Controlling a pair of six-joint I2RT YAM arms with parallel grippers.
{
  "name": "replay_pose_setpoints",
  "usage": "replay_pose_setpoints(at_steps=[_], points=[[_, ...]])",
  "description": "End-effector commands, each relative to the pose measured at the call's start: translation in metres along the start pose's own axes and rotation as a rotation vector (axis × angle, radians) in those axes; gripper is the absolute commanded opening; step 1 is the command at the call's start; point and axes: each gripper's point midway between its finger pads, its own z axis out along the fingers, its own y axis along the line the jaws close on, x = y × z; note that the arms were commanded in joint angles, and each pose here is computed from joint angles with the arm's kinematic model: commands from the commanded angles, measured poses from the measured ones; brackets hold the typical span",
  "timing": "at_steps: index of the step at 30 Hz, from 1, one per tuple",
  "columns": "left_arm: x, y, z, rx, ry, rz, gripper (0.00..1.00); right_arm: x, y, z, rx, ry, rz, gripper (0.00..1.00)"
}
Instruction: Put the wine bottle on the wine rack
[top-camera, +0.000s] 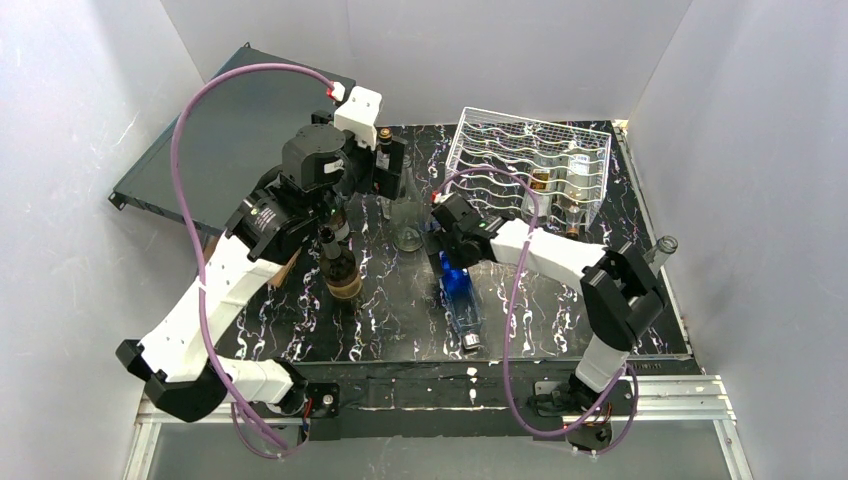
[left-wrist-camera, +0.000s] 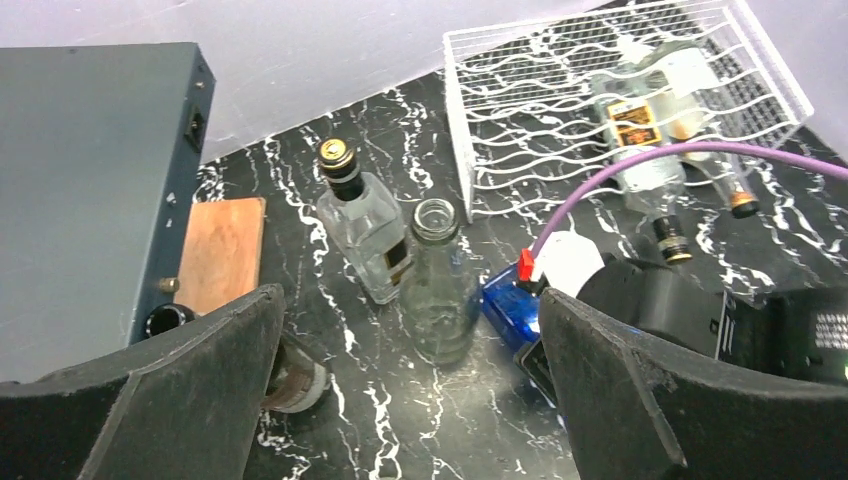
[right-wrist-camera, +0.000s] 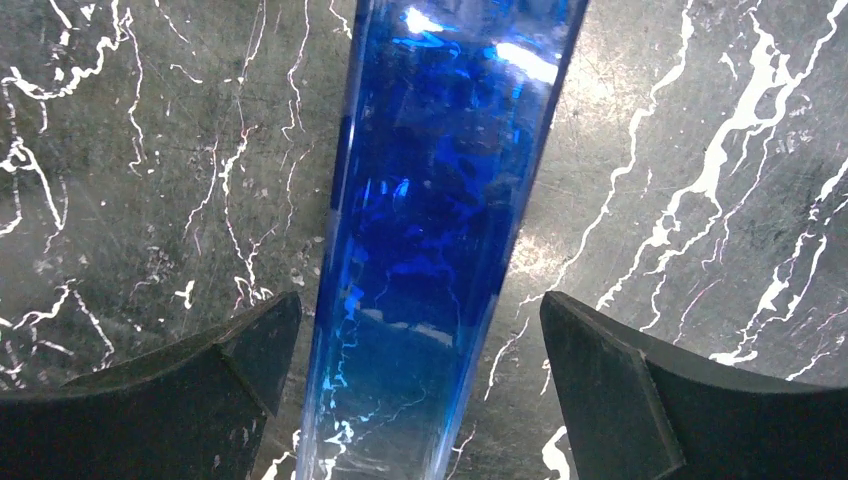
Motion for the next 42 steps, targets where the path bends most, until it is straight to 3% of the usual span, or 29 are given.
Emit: replay_pose_setpoints(at_steps=[1,8,13,26,29,36,42], points=[[-0.002,0.023,-0.001,-0.08,-0.021,0.034,0.98,-0.019,0.007,-0.003,0.093,-0.064,-0.014,1.0],[0.016,0.03,-0.012,-0.078,-0.059,0.012,0.98,-0.008,0.012,0.004,0.178,-0.086,0.005,1.0],[0.021,0.034,-0.023,-0.081,-0.122,0.0,0.98,-0.001,0.016,0.01,0.192,-0.102,0.037,0.89],[0.032,0.048,-0.023,-0.162,-0.155,0.004,0.98,0.0,0.005,0.026,0.284,-0.146,0.071,0.81],[0.035,0.052,-0.021,-0.185,-0.153,0.016,0.98,-0.002,0.003,0.026,0.29,-0.174,0.099,0.72],[0.03,0.053,-0.029,-0.18,-0.181,0.0,0.98,-0.003,-0.007,0.015,0.295,-0.233,0.164,0.38],[0.031,0.055,-0.03,-0.194,-0.183,0.003,0.98,-0.007,-0.026,0.007,0.301,-0.242,0.227,0.01]])
